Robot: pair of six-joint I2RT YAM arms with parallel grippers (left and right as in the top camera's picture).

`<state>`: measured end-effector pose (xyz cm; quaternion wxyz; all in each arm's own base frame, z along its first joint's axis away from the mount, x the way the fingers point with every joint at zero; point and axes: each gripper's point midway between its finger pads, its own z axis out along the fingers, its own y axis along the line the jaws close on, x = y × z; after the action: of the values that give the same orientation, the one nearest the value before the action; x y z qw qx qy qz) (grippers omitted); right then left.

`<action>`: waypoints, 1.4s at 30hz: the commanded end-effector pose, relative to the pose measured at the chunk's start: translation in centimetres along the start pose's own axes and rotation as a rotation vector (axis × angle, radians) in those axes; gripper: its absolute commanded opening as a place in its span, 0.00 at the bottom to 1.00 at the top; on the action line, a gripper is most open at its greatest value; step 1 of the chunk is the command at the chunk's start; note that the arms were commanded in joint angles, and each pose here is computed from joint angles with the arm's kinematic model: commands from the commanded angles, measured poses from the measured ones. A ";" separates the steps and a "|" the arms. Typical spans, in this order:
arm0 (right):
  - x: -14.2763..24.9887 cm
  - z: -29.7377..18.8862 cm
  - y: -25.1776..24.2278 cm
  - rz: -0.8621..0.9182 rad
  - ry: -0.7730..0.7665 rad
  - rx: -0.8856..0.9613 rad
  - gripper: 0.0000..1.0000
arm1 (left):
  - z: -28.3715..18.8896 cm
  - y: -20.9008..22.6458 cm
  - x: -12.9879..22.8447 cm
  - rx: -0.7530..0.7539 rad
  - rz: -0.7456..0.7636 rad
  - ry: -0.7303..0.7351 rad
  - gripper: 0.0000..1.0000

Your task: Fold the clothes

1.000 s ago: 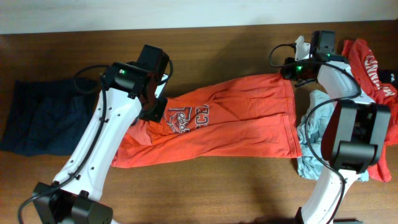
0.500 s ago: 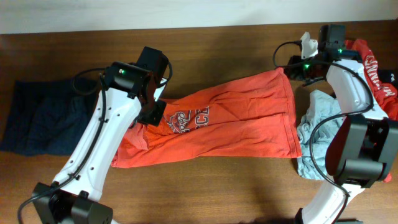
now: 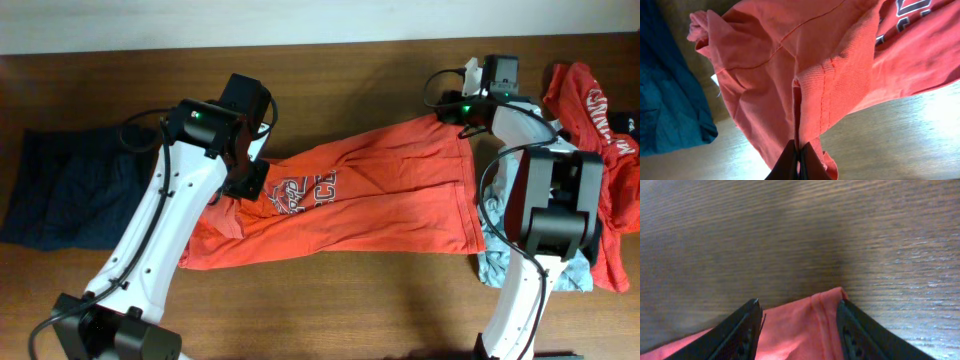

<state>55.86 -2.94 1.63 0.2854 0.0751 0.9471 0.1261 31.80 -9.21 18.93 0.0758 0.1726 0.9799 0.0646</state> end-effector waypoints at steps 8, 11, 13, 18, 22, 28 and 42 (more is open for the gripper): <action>0.8 1.0 -1.6 0.010 0.021 0.094 0.19 | -1.1 0.0 -0.3 0.020 -0.014 -0.040 0.05; 0.9 0.9 -1.7 0.013 0.027 0.094 0.08 | -1.1 0.0 -0.2 0.020 -0.014 -0.036 0.05; 0.3 0.2 -1.4 0.011 0.018 0.090 0.04 | -1.1 0.0 -0.2 0.020 -0.013 -0.035 0.05; -2.3 -3.3 0.8 -0.006 -0.043 0.031 0.04 | -1.1 0.0 -0.2 0.020 -0.014 -0.035 0.05; -2.7 -6.0 1.5 -0.017 -0.038 0.036 0.04 | -1.1 0.0 -0.2 0.020 -0.013 -0.033 0.05; -1.6 -9.4 1.8 -0.021 0.022 0.072 0.04 | -1.1 0.0 0.3 0.019 -0.010 -0.013 0.05; 5.0 -12.2 -1.0 -0.110 0.305 0.240 0.04 | -1.1 0.7 2.0 -0.023 0.001 0.054 0.08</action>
<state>45.00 -4.11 6.83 0.1223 0.0468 0.9902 0.0484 29.76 -8.53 18.74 0.0318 0.1764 0.9813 0.0704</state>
